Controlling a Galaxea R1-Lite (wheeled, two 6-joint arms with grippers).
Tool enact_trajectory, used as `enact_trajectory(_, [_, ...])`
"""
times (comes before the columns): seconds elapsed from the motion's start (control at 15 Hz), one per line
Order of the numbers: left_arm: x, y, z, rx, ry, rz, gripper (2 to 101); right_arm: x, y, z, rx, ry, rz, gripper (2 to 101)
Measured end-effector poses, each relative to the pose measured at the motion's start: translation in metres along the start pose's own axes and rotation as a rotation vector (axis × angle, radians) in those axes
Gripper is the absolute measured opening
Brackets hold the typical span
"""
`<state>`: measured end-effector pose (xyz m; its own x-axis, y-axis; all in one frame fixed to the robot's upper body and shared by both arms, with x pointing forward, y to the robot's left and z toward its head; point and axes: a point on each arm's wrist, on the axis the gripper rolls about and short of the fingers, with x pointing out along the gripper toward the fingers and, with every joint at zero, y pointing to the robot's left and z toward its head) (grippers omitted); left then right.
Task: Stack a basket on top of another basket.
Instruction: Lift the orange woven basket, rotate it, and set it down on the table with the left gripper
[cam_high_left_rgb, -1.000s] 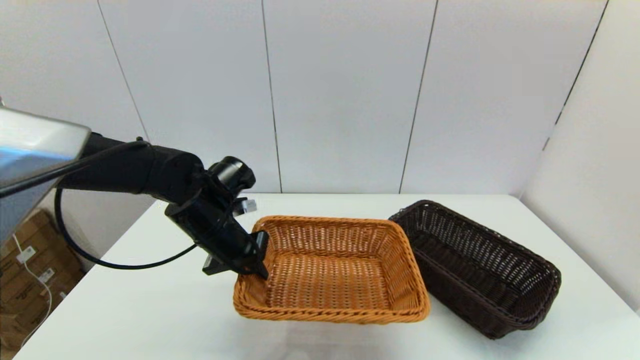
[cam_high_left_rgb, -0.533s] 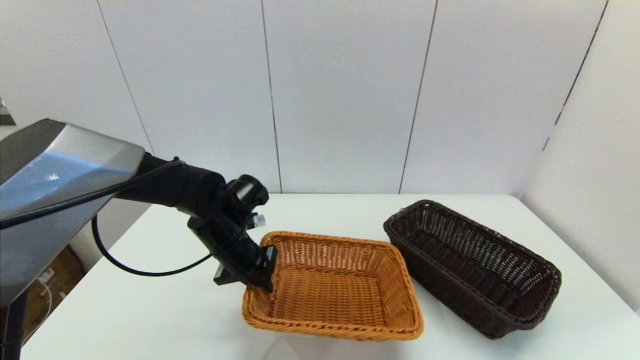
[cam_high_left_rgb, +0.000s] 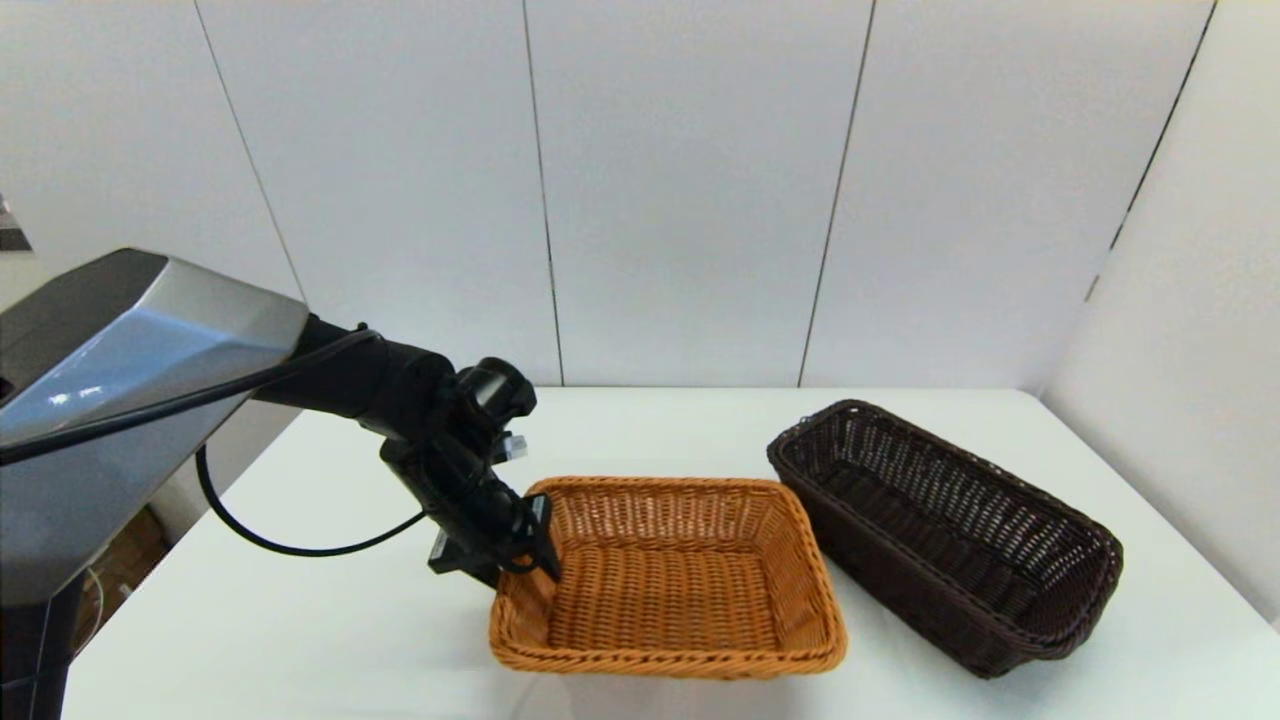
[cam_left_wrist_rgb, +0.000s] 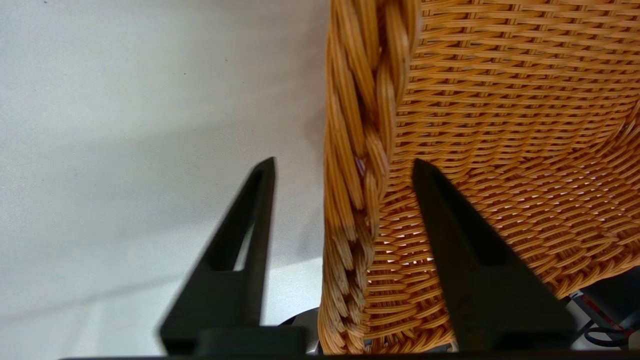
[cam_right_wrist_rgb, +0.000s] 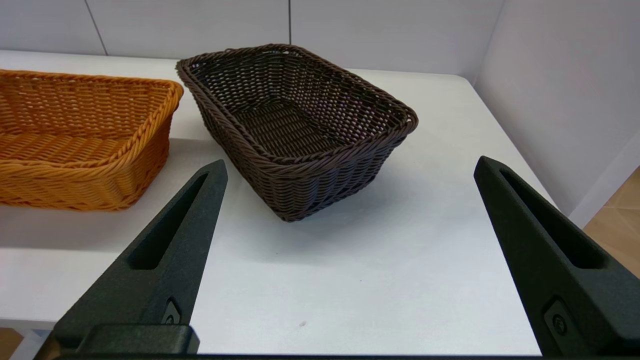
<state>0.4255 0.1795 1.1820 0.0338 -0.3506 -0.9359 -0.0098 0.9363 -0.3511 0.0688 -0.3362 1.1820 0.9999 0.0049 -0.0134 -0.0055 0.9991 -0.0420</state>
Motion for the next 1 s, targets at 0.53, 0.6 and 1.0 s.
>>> enact_trajectory(0.53, [-0.058,0.002,-0.006,0.007,-0.119,-0.047,83.5,0.000,0.000,0.000,0.001,0.000,-0.001,98.0])
enact_trajectory(0.6, [-0.072,0.004,-0.009,0.007,-0.142,-0.053,85.2,0.000,0.000,0.000,0.001,0.000,0.000,98.0])
enact_trajectory(1.0, [-0.154,0.028,-0.052,-0.013,-0.240,-0.054,91.7,0.000,0.000,0.000,0.004,-0.001,0.000,98.0])
